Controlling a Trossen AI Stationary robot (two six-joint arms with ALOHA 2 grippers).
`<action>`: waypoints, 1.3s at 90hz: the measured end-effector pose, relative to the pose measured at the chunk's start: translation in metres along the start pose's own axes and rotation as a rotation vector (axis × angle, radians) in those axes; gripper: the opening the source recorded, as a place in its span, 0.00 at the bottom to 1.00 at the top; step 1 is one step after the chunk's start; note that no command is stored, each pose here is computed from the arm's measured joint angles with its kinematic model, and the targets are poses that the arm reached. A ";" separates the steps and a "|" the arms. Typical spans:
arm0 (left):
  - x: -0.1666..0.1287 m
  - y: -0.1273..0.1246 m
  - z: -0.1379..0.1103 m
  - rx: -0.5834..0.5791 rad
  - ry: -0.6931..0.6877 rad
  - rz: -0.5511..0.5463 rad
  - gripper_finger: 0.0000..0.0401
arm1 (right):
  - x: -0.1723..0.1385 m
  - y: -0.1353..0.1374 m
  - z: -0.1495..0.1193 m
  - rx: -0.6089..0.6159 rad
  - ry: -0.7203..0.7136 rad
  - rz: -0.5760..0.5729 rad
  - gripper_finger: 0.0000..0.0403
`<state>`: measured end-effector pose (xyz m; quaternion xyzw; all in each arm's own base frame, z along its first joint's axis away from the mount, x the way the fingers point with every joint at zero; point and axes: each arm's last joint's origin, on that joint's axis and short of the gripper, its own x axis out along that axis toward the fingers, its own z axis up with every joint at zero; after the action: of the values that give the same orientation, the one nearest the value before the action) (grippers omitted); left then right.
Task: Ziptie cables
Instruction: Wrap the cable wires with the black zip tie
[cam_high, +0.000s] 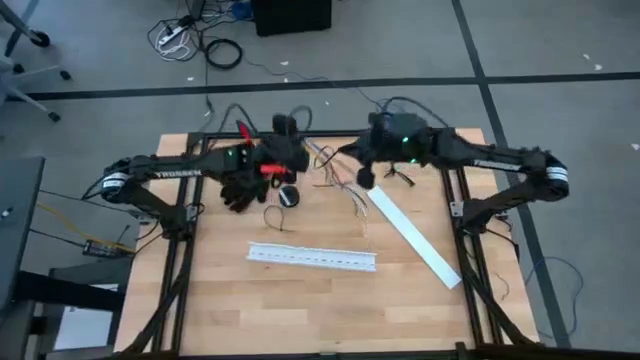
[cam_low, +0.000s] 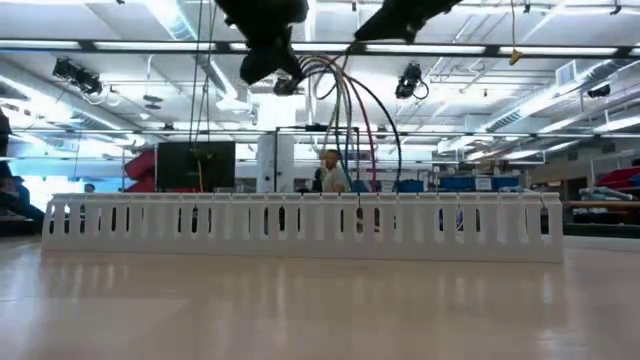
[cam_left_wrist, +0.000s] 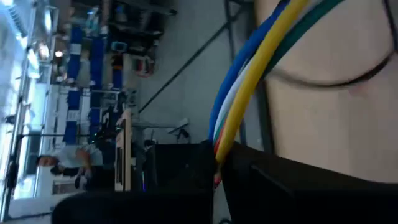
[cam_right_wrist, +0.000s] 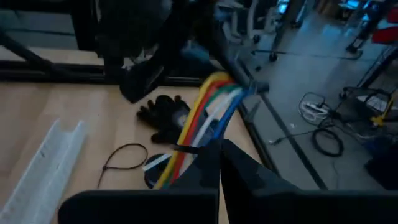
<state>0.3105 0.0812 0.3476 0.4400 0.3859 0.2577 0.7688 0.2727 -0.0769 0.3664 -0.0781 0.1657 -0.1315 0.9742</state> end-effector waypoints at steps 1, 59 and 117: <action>0.000 0.003 0.000 -0.006 -0.002 0.004 0.00 | 0.000 -0.001 -0.001 0.003 0.004 0.001 0.00; 0.029 0.046 -0.048 -0.126 0.166 0.037 0.00 | -0.019 -0.045 -0.017 0.064 0.130 -0.129 0.00; 0.043 0.057 -0.070 -0.247 0.136 -0.002 0.00 | -0.011 -0.072 -0.057 0.171 0.379 -0.171 0.00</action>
<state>0.2748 0.1736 0.3598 0.3230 0.4030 0.3319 0.7894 0.2270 -0.1482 0.3306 0.0172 0.3266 -0.2396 0.9141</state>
